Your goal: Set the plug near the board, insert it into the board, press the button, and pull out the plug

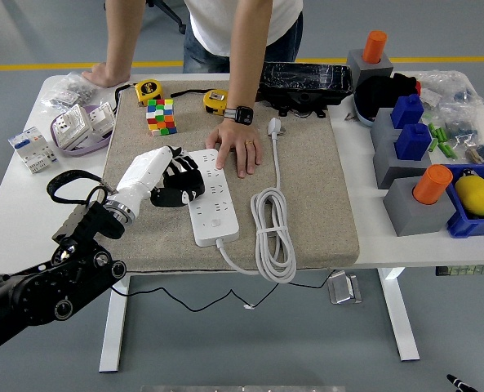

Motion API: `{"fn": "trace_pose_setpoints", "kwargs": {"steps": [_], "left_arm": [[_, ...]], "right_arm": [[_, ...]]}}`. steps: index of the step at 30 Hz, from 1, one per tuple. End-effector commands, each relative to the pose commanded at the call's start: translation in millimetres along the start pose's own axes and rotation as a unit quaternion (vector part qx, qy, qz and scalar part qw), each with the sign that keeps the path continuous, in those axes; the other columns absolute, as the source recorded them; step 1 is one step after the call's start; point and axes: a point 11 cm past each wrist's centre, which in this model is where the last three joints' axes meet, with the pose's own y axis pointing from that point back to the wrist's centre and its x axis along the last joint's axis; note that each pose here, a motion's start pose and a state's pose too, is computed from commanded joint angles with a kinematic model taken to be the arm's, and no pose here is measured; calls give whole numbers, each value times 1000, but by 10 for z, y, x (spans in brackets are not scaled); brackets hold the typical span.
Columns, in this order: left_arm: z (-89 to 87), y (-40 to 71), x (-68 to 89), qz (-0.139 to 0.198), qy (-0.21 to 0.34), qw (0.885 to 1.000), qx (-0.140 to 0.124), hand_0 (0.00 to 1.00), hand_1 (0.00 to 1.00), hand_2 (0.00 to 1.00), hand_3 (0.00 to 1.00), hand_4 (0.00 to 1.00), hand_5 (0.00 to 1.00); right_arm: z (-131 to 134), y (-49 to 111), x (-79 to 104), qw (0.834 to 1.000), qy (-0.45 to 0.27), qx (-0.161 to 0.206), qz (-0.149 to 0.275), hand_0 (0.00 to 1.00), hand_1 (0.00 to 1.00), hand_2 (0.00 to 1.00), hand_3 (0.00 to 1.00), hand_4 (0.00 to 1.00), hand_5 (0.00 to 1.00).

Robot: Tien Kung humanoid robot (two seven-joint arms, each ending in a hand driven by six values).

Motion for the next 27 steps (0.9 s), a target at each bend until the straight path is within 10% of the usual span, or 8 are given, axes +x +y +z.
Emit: {"fn": "trace_pose_setpoints", "kwargs": {"steps": [10, 27], "left_arm": [[-81, -2, 180, 37, 9, 999, -9, 348, 473, 481, 534, 709, 2], [-584, 43, 238, 29, -17, 997, 72, 372, 491, 508, 552, 718, 2]], "right_arm": [[-3, -1, -7, 1000, -3, 0, 0, 602, 642, 640, 555, 957, 496], [-4, -1, -21, 1000, -4, 1, -2, 602, 641, 640, 555, 956, 495]]}}
